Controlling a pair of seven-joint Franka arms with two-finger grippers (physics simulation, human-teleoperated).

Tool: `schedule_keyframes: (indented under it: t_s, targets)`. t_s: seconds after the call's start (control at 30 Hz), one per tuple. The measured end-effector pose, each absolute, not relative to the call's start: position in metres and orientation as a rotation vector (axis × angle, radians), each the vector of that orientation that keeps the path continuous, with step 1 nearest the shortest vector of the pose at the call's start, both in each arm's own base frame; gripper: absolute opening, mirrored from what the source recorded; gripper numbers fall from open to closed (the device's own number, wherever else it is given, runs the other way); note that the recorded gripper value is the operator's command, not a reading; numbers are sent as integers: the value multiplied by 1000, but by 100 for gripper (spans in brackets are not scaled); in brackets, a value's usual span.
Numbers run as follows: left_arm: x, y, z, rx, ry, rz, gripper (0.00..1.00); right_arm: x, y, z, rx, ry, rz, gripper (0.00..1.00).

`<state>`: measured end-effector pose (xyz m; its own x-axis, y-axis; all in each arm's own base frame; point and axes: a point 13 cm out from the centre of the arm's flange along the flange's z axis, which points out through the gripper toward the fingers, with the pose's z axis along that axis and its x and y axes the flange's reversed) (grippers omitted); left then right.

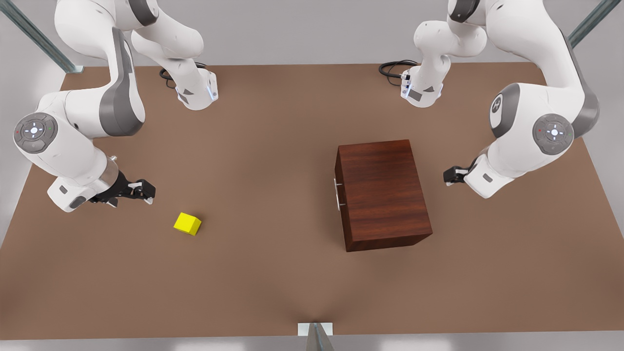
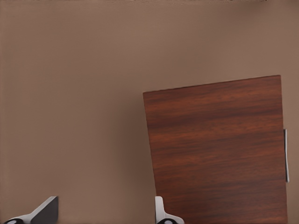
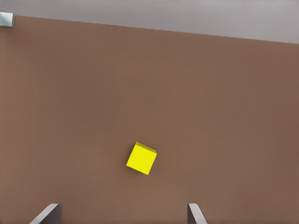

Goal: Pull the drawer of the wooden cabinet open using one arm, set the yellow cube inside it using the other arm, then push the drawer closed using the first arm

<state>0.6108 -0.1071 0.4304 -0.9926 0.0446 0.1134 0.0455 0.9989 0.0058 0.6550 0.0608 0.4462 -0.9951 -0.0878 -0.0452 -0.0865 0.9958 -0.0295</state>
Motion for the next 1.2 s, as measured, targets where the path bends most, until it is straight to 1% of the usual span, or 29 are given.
schedule_keyframes:
  t_s: [0.07,0.13,0.23,0.33,0.43,0.57,0.73,0.87,1.1,1.2]
  targets:
    - [612,-117,424,-103,-3025,-23,100,655,61,446,-130,3091,-43,100]
    - [611,-161,405,-192,-3011,-40,100,656,61,446,-126,3090,-42,100]
    - [593,-262,367,-363,-2978,-74,100,656,61,446,-121,3089,-42,100]
    - [581,-333,343,-431,-2980,-67,100,656,61,447,-116,3089,-42,100]
    - [575,-387,326,-433,-2997,-29,100,656,61,447,-113,3088,-42,100]
    - [556,-446,311,-389,-3044,4,100,656,62,447,-109,3088,-42,100]
    - [541,-486,271,-280,-3064,-34,100,655,63,446,-108,3090,-41,100]
    - [535,-492,245,-147,-3072,-104,100,655,65,446,-111,3091,-41,100]
    - [535,-482,229,96,-3068,-185,100,654,66,445,-112,3094,-42,100]
    - [543,-477,219,189,-3069,-205,100,654,66,436,-114,3107,-43,100]
